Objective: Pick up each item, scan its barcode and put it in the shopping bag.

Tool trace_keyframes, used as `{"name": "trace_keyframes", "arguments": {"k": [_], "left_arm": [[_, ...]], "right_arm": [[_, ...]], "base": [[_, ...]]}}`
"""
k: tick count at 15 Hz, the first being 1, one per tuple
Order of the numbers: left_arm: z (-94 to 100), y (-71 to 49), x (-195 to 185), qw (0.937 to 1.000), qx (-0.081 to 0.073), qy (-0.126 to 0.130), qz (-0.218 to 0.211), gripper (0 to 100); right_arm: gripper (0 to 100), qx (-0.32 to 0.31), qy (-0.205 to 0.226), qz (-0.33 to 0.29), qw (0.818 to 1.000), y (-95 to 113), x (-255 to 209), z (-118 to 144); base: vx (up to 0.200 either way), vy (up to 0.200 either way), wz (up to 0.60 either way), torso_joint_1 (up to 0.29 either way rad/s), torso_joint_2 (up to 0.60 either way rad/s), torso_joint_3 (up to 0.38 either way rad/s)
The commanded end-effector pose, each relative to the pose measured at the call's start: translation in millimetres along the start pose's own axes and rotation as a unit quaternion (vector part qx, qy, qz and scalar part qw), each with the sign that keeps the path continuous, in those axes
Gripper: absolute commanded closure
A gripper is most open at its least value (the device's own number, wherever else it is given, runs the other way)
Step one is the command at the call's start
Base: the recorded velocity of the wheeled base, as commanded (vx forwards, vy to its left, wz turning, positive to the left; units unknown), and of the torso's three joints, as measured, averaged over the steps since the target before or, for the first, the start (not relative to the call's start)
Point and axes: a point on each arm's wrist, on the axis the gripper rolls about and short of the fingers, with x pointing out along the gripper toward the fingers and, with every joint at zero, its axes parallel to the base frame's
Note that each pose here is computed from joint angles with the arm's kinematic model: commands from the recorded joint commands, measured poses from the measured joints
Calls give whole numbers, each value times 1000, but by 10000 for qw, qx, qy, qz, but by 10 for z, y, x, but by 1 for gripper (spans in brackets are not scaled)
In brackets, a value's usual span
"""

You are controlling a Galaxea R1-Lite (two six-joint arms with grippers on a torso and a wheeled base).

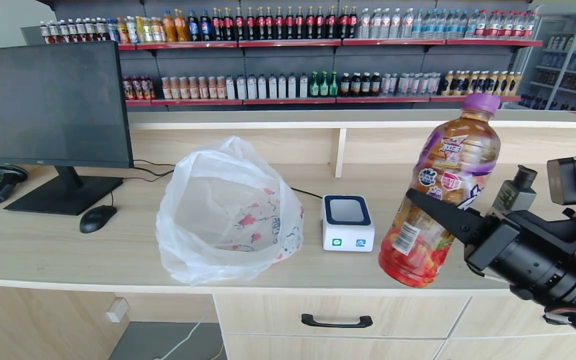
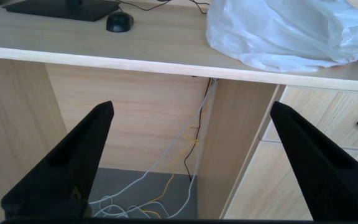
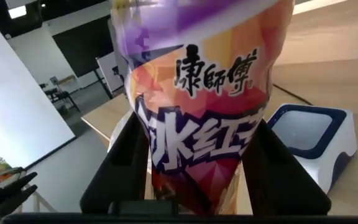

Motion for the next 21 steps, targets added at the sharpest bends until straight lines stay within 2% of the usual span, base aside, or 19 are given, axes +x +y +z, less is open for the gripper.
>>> {"name": "trace_keyframes", "arguments": {"k": [1,3,6,9,13,16,17,18,21], "left_arm": [[0,0,0,10000,-1,-2,-1,0],[0,0,0,10000,-1,-2,-1,0],[0,0,0,10000,-1,-2,-1,0],[0,0,0,10000,-1,-2,7,0],[0,0,0,10000,-1,-2,-1,0],[0,0,0,10000,-1,-2,-1,0],[0,0,0,10000,-1,-2,-1,0],[0,0,0,10000,-1,-2,7,0],[0,0,0,10000,-1,-2,-1,0]], "right_arm": [[100,-553,-95,-36,9984,-57,114,28],[100,-1274,20,-112,9918,-120,158,-29],[100,-1870,157,-207,9820,-197,205,-98],[100,-2852,-381,-91,9577,-255,576,72],[100,-3287,-580,-113,9426,-278,667,155],[100,-3838,-573,-154,9215,-327,756,123],[100,-4049,-598,-187,9122,-336,761,141],[100,-4458,-640,-196,8926,-341,795,155],[100,-4908,-488,-191,8697,-380,845,47]], "base": [[0,0,0,0,0,0],[0,0,0,0,0,0],[0,0,0,0,0,0],[0,0,0,0,0,0],[0,0,0,0,0,0],[0,0,0,0,0,0],[0,0,0,0,0,0],[0,0,0,0,0,0],[0,0,0,0,0,0]]}}
